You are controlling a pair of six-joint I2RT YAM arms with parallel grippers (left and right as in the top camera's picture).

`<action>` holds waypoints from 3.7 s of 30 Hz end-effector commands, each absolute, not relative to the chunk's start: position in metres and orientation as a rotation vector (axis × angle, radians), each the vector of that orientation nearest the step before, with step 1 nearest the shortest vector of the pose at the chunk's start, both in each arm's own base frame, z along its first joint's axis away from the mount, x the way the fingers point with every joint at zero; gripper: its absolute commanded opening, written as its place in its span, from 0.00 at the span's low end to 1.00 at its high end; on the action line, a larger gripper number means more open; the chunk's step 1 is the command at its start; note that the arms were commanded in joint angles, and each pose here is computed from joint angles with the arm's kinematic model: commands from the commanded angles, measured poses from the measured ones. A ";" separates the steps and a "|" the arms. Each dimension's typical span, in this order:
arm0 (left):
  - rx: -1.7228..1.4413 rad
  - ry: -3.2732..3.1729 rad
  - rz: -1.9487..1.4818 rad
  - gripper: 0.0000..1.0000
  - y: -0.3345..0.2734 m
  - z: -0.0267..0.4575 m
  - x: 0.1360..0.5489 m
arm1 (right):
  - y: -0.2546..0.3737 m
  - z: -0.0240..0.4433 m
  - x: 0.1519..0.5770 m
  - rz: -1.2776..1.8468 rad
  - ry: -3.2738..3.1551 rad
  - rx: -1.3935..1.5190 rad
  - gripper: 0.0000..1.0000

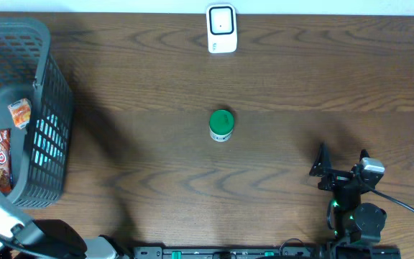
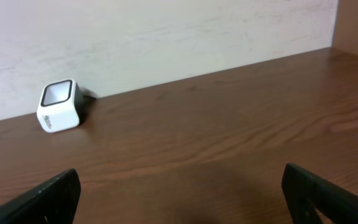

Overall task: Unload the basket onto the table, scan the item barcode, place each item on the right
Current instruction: 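Reach the left gripper into the basket and grasp the mint-green wipes pack, then lift the wipes pack out and carry it toward the scanner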

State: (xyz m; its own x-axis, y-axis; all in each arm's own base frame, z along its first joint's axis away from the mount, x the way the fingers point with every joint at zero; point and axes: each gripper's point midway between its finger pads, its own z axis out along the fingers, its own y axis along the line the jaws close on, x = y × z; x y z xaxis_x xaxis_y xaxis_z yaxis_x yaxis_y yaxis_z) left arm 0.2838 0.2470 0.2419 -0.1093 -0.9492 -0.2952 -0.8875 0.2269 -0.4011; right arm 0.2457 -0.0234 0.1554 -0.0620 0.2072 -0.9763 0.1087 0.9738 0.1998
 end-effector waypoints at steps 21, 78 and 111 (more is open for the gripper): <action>-1.855 2.026 -0.449 0.98 0.218 0.078 0.264 | -0.024 0.154 0.246 0.083 1.640 0.254 0.99; -1.016 1.660 -0.634 0.07 0.127 0.391 0.265 | -0.024 0.154 0.246 0.083 1.640 0.254 0.99; -0.391 2.097 1.054 0.07 -0.025 0.212 0.330 | -0.024 0.154 0.246 0.083 1.640 0.254 0.99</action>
